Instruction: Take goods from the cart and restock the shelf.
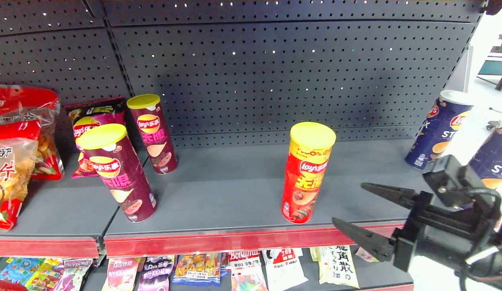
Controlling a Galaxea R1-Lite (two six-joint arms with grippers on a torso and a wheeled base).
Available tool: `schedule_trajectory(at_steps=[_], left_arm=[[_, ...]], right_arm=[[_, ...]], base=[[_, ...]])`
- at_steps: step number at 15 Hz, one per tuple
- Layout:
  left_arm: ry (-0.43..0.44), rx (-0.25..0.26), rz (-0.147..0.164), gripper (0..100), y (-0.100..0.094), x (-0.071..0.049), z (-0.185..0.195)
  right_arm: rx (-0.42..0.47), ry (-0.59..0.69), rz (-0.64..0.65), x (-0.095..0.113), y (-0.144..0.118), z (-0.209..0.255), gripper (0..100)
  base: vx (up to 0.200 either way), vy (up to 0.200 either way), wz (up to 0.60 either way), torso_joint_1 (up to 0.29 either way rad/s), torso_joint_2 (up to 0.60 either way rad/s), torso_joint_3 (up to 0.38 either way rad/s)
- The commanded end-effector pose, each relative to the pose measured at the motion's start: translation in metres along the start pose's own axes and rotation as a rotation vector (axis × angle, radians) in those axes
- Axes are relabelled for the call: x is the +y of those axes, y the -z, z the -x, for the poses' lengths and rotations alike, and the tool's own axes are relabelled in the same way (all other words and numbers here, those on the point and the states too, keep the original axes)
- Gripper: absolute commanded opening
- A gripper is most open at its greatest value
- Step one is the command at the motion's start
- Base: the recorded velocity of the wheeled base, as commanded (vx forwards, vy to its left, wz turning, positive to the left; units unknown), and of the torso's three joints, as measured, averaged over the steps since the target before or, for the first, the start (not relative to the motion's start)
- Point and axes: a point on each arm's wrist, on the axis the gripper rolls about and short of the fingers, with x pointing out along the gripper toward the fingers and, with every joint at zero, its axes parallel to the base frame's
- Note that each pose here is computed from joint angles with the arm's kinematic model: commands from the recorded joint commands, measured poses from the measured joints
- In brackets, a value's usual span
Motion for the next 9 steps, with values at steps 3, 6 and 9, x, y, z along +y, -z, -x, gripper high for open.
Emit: schedule_trajectory(at_steps=[3, 6, 9], left_arm=[[0.021, 0.013, 0.003, 0, -0.011, 0.002, -0.008], [0.066, 0.017, 0.035, 0, -0.019, 0.002, -0.014], [0.104, 0.028, 0.075, 0, -0.012, 0.0, -0.014]], right_arm=[[-0.096, 0.282, 0.008, -0.022, -0.006, 0.101, 100], [0.001, 0.401, -0.041, 0.015, 0.006, 0.173, 100], [-0.018, 0.514, -0.07, 0.055, 0.052, 0.208, 100]], base=[[0.0, 0.0, 0.0, 0.0, 0.0, 0.0], [0.0, 0.0, 0.0, 0.0, 0.0, 0.0], [0.0, 0.0, 0.0, 0.0, 0.0, 0.0]])
